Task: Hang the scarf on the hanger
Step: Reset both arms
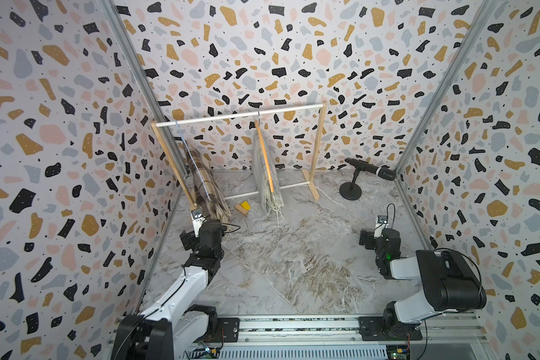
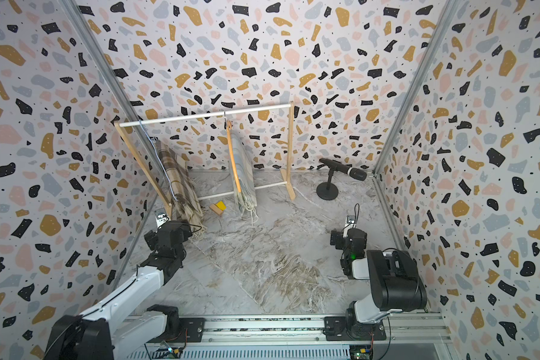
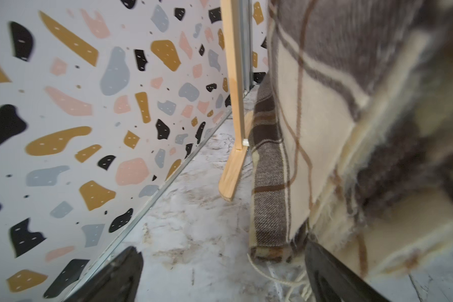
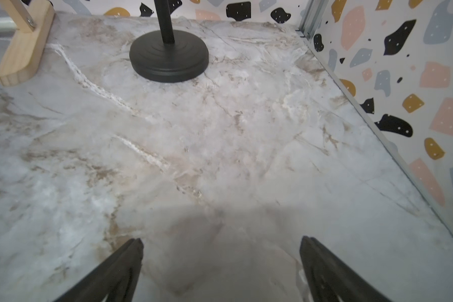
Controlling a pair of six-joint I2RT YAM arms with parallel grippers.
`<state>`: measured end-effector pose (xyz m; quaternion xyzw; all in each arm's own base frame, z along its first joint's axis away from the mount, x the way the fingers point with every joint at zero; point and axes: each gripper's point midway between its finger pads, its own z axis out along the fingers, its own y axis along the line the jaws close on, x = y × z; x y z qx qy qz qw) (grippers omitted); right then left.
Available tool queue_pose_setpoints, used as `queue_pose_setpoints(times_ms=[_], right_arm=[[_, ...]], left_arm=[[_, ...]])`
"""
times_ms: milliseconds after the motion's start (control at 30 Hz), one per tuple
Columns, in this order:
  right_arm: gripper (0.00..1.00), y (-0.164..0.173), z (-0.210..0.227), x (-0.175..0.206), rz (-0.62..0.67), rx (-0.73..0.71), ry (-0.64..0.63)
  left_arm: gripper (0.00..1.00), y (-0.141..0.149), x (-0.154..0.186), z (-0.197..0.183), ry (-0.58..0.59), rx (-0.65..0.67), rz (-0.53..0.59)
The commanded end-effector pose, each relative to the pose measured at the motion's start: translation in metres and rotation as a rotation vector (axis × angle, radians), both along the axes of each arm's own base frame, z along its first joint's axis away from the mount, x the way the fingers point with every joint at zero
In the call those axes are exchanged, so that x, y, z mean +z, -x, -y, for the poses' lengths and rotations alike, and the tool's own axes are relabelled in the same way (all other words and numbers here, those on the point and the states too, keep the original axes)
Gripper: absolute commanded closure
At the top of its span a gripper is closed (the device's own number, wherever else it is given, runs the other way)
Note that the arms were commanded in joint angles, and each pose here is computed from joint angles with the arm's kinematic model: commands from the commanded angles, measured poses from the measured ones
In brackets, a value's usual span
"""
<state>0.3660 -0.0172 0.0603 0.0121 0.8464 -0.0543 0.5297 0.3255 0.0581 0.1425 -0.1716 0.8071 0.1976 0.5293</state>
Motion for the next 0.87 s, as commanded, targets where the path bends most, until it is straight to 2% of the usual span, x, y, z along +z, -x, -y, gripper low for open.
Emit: queue_pose_setpoints(times_ms=[0,133,167,233,333,833], right_arm=[[0.01,-0.016,-0.005,0.025,0.084,0.036,0.002],[0.01,-0.016,-0.005,0.024,0.08,0.036,0.002],[0.01,-0.015,-0.004,0.023,0.063,0.032,0.001],[0.0,-0.016,-0.004,0.024,0.074,0.033,0.003],[0.0,-0.015,-0.004,0.024,0.067,0.031,0.002],[0.0,-0.016,-0.004,0.025,0.076,0.033,0.004]], left_arm=[[0.0,-0.023,0.004,0.015,-0.039,-0.112,0.075],[0.0,-0.035,-0.029,0.025,-0.043,-0.176,0.036],[0.0,-0.041,-0.03,0.032,-0.052,-0.217,0.058],[0.0,-0.048,-0.042,0.042,-0.043,-0.287,0.016],[0.0,-0.045,-0.041,0.036,-0.038,-0.25,0.027],[0.0,-0.045,-0.04,0.036,-0.038,-0.249,0.035]])
